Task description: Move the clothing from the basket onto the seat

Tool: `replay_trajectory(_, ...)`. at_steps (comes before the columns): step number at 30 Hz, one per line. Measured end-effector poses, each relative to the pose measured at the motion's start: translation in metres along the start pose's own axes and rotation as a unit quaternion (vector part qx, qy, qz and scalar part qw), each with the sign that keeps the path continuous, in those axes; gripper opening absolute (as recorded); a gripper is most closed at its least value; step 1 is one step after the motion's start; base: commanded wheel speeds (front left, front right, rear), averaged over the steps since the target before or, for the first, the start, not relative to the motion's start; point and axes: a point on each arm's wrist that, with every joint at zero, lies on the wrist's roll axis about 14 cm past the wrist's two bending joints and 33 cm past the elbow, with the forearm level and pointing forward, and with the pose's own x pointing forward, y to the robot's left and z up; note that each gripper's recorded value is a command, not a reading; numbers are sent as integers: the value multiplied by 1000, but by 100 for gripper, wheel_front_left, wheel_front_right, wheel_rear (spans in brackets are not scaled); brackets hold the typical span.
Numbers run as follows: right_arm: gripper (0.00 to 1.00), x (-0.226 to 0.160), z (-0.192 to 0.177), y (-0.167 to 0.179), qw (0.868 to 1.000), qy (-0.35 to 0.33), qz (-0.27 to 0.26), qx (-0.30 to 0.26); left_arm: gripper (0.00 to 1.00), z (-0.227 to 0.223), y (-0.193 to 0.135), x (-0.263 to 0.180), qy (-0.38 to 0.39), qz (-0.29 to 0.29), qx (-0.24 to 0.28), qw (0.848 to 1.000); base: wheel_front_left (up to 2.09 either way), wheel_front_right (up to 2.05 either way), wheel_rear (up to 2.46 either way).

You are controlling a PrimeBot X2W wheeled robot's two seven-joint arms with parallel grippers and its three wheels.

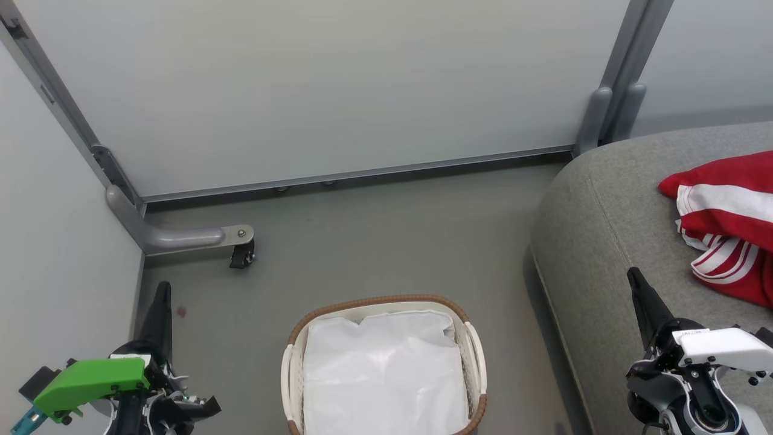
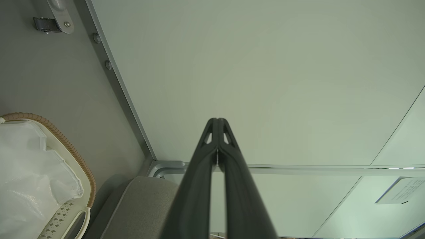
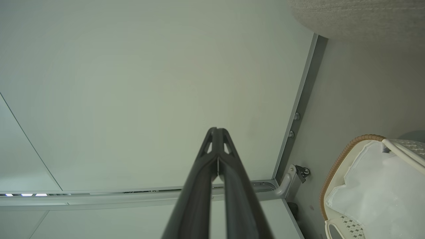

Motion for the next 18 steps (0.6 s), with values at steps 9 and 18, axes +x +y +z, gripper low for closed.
replay_trajectory(9,0,0,0,0,1000,0,0,0,0,0,0,0,0,0,0,1000,0,0,0)
replay_trajectory(18,0,0,0,0,1000,0,0,0,0,0,0,0,0,0,0,1000,0,0,0)
